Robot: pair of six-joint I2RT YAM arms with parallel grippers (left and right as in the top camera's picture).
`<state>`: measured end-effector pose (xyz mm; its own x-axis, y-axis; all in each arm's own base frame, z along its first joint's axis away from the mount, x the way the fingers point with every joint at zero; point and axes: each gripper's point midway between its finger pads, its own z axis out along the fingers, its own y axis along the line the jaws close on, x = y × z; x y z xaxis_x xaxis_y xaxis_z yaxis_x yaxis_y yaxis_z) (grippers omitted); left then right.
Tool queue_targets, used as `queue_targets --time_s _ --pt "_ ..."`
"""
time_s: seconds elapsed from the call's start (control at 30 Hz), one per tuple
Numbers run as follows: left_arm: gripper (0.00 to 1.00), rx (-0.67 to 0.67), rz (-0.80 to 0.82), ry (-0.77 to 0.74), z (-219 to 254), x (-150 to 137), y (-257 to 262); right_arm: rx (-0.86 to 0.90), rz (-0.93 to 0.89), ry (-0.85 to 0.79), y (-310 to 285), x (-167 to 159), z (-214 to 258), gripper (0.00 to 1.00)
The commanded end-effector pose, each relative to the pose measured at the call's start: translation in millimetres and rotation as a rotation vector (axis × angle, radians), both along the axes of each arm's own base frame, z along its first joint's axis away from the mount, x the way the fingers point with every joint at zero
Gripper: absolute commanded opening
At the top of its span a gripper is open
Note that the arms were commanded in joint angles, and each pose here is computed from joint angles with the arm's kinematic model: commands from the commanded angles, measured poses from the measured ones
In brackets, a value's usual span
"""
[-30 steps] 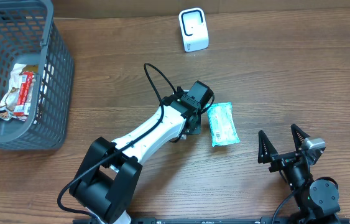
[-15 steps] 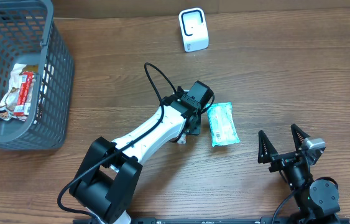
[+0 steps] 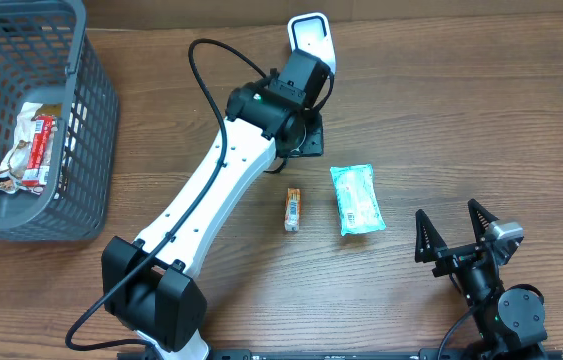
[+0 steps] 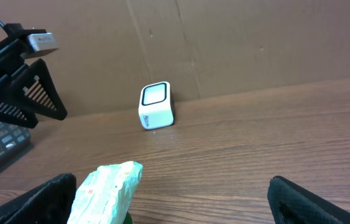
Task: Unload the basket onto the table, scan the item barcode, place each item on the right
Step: 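Move the left gripper onto the mint-green packet and grasp it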
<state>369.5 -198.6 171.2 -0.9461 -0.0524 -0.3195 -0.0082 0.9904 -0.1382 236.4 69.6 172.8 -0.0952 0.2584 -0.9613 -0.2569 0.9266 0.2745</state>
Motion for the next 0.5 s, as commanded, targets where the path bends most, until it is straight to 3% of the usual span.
queue_targets --time_s 0.0,0.23,0.47 --pt "0.55 -0.119 -0.092 0.114 -9 -24 -26 -0.005 -0.001 0.000 0 0 -3 1.00" --pt "0.55 -0.098 -0.061 0.210 -54 -48 -28 -0.005 -0.001 0.000 0 0 -3 1.00" --pt "0.51 -0.182 -0.098 0.253 -83 -64 -48 -0.005 -0.001 0.000 0 0 -3 1.00"
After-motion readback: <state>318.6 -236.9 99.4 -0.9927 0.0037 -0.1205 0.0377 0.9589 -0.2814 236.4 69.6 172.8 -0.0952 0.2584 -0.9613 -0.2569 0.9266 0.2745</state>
